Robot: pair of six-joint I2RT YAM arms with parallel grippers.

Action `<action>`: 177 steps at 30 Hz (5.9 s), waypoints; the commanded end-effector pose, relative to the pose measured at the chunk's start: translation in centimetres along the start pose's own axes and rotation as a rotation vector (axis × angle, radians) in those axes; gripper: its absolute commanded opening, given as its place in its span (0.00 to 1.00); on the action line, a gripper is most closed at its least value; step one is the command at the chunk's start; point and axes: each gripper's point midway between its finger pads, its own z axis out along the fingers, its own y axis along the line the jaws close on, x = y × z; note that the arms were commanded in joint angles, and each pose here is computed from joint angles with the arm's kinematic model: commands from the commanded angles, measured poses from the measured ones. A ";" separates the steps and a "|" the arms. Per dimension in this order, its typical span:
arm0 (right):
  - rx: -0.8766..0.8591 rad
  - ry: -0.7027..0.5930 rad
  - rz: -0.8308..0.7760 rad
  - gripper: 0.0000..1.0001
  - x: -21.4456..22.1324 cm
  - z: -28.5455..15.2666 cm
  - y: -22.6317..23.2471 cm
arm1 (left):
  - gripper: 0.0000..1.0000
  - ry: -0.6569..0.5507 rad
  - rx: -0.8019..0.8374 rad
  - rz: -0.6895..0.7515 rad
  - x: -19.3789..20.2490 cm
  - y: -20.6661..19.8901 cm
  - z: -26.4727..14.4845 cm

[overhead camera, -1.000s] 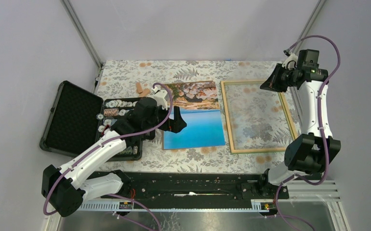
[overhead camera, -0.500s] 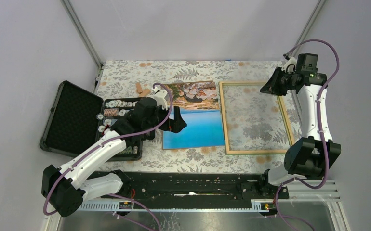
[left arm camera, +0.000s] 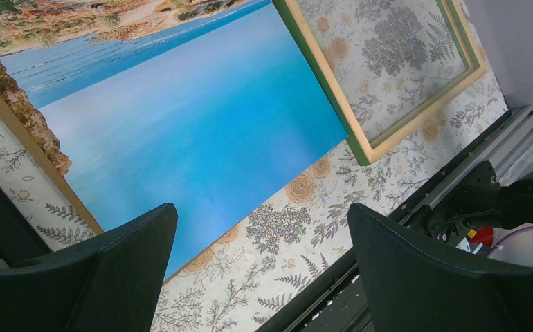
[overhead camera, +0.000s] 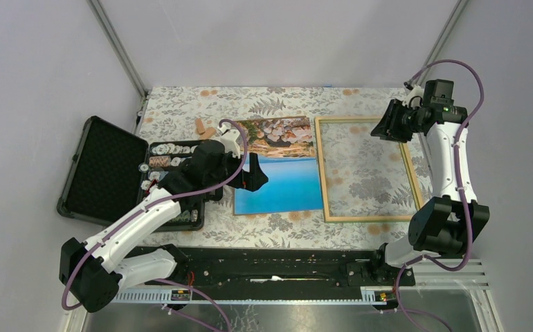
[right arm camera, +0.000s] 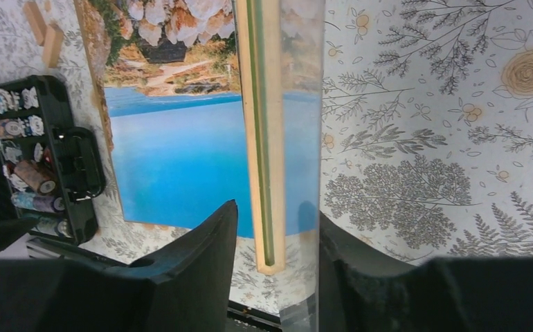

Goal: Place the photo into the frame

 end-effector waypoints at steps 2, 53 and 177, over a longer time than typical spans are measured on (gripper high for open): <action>0.038 0.009 -0.070 0.52 0.3 -0.7 -0.3 | 0.99 -0.052 0.032 0.013 -1.2 -0.6 -0.4; 0.588 -0.006 -0.083 0.93 -4.0 -2.1 -15.4 | 0.99 -0.041 0.049 0.020 -0.8 -0.8 -0.4; -0.661 0.220 0.120 0.47 9.6 25.7 12.2 | 0.99 0.145 -0.235 -0.353 11.9 9.0 6.3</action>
